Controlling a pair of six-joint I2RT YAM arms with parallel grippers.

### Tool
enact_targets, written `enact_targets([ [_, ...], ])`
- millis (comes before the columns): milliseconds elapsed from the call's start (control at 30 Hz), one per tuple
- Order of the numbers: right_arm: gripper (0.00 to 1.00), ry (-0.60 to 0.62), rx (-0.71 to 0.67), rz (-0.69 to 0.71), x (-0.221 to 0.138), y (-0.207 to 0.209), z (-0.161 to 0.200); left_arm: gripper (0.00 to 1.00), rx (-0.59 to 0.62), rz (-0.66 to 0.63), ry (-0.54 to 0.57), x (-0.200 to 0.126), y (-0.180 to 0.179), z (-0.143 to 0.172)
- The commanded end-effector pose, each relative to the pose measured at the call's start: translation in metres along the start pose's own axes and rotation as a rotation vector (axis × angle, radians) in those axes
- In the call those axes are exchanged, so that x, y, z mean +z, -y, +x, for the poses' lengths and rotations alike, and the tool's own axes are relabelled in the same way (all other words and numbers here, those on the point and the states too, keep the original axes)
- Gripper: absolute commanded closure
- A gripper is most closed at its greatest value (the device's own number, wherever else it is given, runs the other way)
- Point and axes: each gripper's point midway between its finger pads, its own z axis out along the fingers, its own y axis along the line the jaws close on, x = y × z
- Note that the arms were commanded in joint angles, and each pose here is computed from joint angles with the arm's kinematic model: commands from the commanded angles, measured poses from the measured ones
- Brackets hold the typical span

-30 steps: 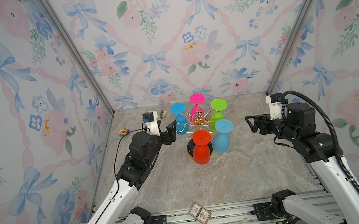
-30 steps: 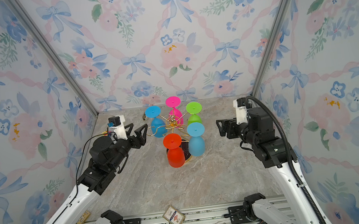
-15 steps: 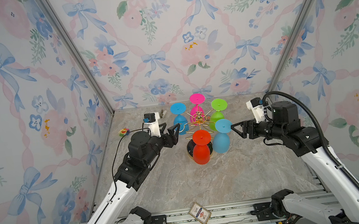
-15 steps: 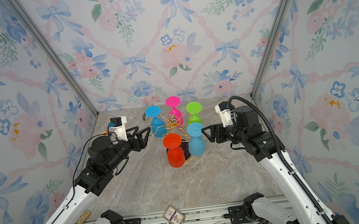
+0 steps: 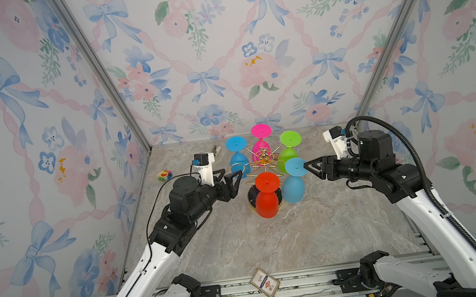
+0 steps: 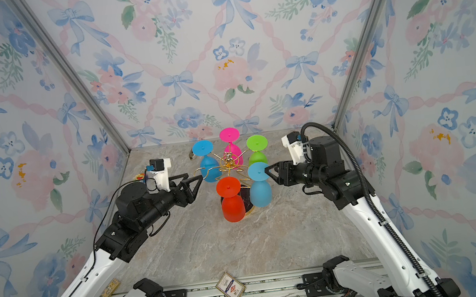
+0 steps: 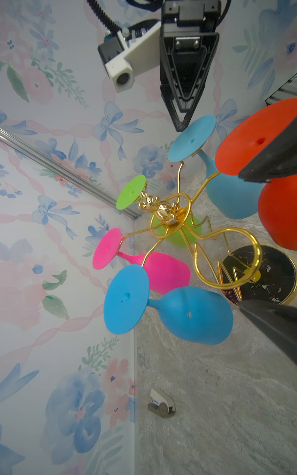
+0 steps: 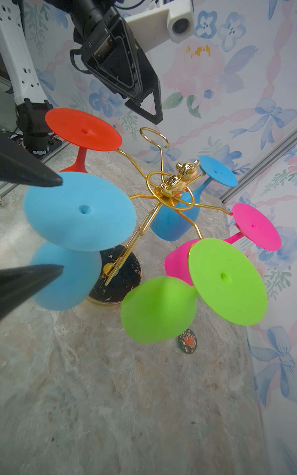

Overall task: Take the wine glass off the wine glass rack
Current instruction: Pick up the wine glass from the wine glass rack.

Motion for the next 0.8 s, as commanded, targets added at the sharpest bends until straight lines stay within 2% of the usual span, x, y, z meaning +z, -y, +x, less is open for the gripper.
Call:
enact_targets([
  [0,0.53,0.001,0.04,-0.038,0.004,-0.008,-0.005,0.25,0.004,0.027,0.001,-0.006,0.006,0.002],
  [433,0.67,-0.012,0.214,-0.053,0.013,0.007,-0.002,0.19,0.043,0.01,0.036,-0.018,0.003,0.0],
  [767,0.68,-0.024,0.251,-0.095,0.013,0.003,0.001,0.17,0.063,0.0,0.056,-0.024,0.001,-0.001],
])
